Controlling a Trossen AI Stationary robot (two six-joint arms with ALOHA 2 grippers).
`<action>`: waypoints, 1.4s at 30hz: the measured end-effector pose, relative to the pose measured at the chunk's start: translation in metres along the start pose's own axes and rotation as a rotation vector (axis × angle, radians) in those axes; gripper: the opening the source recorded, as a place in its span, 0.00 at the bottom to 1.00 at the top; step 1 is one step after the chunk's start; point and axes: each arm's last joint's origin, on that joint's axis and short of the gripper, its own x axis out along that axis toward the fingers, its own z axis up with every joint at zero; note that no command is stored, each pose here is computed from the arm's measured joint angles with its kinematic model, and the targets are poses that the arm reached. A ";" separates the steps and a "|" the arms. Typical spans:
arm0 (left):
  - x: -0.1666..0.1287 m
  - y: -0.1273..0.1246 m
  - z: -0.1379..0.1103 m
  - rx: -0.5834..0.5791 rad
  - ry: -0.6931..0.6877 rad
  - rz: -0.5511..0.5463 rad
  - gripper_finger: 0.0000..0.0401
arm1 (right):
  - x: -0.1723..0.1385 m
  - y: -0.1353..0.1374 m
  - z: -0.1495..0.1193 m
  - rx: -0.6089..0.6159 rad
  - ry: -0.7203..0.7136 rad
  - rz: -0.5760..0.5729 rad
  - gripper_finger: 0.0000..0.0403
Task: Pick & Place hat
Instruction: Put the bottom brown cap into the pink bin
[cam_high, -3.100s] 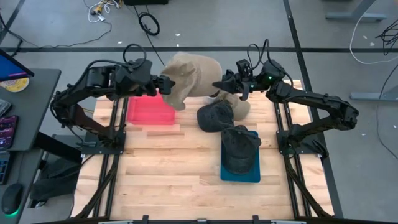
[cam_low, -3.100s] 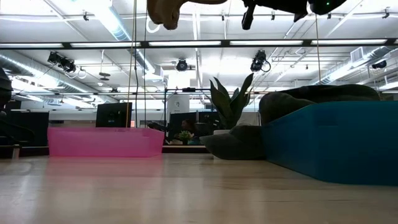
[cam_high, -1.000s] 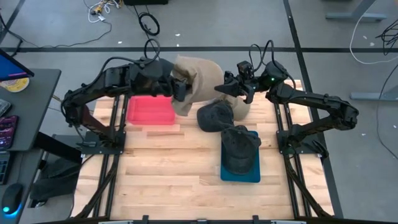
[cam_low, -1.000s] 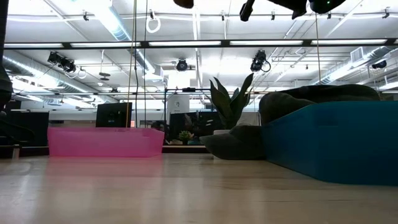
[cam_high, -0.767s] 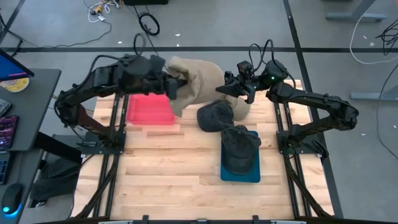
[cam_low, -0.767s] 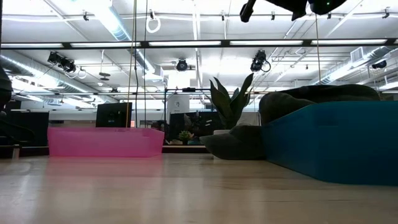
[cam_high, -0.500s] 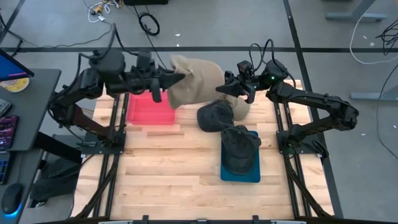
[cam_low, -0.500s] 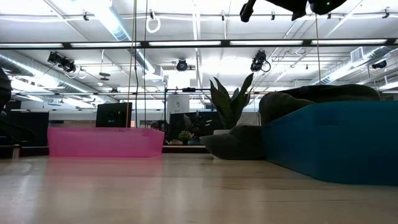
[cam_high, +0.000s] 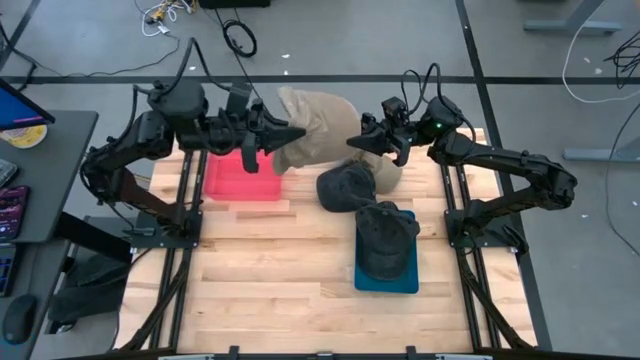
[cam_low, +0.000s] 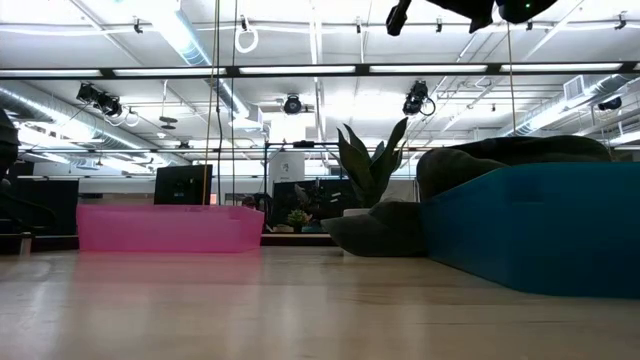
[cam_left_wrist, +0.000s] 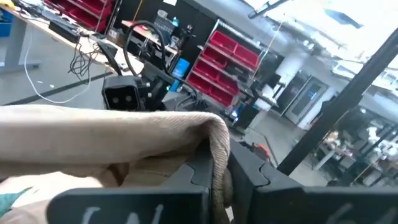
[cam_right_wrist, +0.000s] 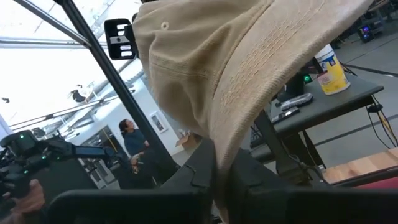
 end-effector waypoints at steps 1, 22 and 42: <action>0.000 0.000 -0.001 0.007 0.011 0.006 0.06 | 0.000 0.000 0.000 0.001 0.005 0.004 0.09; -0.025 0.020 -0.020 -0.023 0.191 0.360 0.06 | -0.037 -0.025 0.002 0.080 0.258 -0.002 0.87; -0.042 0.032 -0.032 0.027 0.301 0.579 0.06 | -0.076 0.010 0.008 0.033 0.289 -0.086 0.80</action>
